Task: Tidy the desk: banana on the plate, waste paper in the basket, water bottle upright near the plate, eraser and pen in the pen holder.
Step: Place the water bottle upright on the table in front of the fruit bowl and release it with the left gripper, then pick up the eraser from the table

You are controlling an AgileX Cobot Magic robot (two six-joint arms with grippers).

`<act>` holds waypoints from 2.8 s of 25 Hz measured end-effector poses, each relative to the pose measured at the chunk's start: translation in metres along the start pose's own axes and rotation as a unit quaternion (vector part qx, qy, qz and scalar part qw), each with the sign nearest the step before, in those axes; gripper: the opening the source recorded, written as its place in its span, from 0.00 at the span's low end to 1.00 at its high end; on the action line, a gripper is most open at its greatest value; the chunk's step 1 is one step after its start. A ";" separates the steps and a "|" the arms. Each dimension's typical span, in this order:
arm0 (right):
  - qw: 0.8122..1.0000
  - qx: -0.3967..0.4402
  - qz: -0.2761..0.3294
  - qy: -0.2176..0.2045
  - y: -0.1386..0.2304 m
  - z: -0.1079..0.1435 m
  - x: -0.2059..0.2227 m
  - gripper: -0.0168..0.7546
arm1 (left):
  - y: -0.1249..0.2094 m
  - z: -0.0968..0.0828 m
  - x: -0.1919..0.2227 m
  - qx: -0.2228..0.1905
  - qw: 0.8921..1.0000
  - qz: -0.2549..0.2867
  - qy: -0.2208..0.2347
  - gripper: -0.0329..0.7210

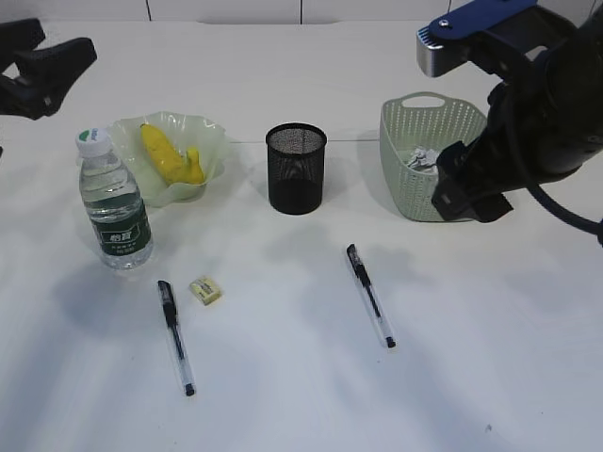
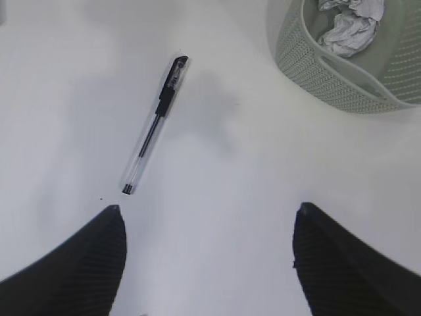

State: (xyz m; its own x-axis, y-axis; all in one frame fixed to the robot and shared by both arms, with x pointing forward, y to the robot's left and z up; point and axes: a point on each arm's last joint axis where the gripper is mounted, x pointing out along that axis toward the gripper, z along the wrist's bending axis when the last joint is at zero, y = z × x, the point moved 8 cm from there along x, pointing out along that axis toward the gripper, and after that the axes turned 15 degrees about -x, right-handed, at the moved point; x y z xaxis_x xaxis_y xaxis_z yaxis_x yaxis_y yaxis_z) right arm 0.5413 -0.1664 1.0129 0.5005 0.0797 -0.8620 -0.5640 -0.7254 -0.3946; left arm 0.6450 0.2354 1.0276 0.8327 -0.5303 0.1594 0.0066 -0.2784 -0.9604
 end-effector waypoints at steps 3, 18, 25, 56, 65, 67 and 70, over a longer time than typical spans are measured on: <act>1.000 -0.002 0.001 0.002 0.001 -0.001 0.000 0.78 | -0.017 -0.008 -0.002 -0.012 1.000 -0.016 0.006 0.83; 1.000 -0.003 0.002 0.004 0.001 -0.001 0.000 0.78 | -0.027 -0.009 -0.015 -0.037 0.996 0.057 -0.056 0.83; 1.000 -0.003 0.002 0.004 0.001 -0.001 0.000 0.78 | -0.026 -0.002 -0.021 -0.054 0.991 0.081 -0.097 0.83; 1.000 -0.004 0.002 0.005 0.001 -0.002 0.000 0.78 | -0.007 0.036 -0.088 -0.116 0.891 0.201 -0.390 0.78; 1.000 -0.006 0.003 0.008 0.001 -0.003 0.000 0.78 | 0.016 0.039 -0.116 -0.140 0.835 0.264 -0.461 0.78; 1.000 -0.006 0.003 0.008 0.001 -0.003 0.000 0.78 | 0.024 0.037 -0.123 -0.133 0.823 0.302 -0.462 0.78; 1.000 -0.007 0.003 0.008 0.001 -0.003 0.000 0.78 | 0.039 0.029 -0.137 -0.121 0.800 0.373 -0.454 0.78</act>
State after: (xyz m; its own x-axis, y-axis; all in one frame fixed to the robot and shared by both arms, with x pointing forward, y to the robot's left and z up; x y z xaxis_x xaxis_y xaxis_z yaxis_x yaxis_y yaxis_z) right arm 0.5426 -0.1691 1.0134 0.5081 0.0639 -0.8589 -0.5579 -0.7354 -0.3848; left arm 0.5470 0.3207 0.9619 0.6142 0.1491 -0.7750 -0.6960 -0.3606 -0.6209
